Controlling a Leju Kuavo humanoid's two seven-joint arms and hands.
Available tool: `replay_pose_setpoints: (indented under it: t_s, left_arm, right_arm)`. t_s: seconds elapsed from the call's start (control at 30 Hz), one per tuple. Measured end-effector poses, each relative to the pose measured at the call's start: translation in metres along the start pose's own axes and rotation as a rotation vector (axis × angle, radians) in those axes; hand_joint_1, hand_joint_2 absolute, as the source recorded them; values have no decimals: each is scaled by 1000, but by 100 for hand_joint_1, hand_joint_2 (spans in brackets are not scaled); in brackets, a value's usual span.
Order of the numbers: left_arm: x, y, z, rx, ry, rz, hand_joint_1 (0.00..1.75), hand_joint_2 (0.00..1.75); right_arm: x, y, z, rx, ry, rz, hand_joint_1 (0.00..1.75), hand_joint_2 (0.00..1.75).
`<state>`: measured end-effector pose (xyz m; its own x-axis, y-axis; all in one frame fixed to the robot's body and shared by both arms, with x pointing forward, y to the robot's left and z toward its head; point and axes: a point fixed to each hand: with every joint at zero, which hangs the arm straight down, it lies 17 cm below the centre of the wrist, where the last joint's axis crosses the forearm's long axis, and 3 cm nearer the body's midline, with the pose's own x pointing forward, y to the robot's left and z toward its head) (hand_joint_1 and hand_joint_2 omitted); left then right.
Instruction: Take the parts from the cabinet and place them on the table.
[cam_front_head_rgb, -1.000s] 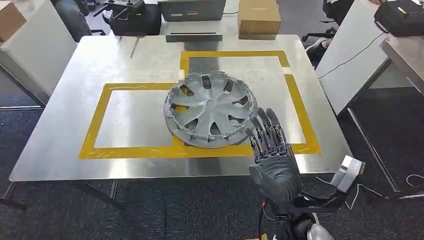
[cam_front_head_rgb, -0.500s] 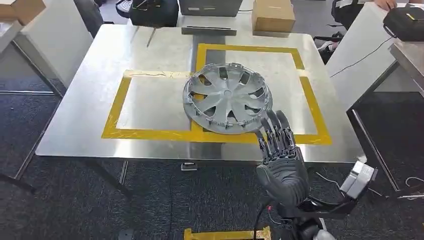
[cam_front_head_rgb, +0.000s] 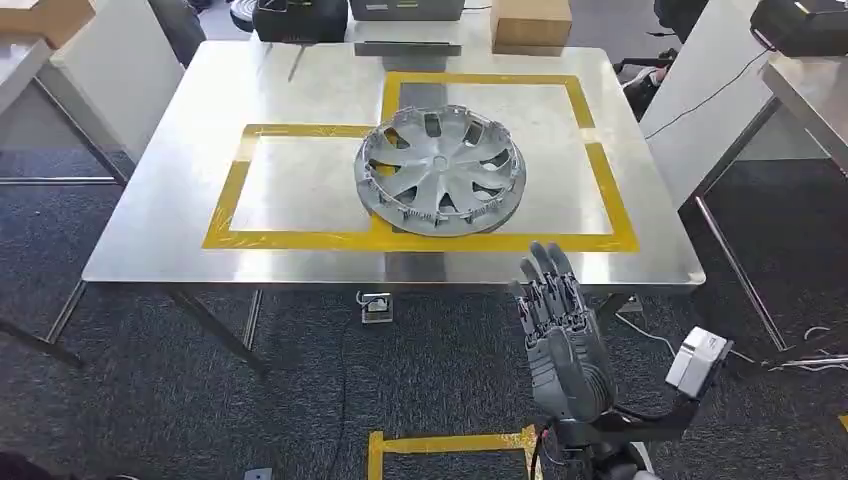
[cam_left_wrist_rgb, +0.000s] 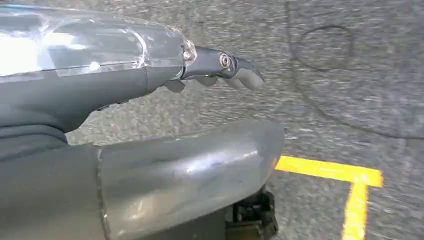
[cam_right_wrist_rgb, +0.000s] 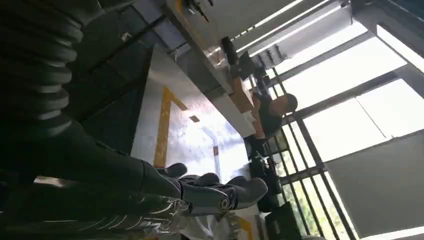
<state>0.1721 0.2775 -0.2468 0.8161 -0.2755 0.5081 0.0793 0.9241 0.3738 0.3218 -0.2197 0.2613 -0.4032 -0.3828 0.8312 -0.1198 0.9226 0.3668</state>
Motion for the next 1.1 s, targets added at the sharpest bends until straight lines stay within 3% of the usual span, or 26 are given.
replay_pose_setpoints:
  t_s: [0.7, 1.1]
  left_arm:
    - [-1, -14, 4, -25, 31, 18, 0, 0]
    - [-5, -9, 2, -24, 43, 12, 0, 0]
  right_arm:
    - [-18, -24, 16, -67, 70, 59, 0, 0]
    - [-25, -17, 26, -62, 85, 61, 0, 0]
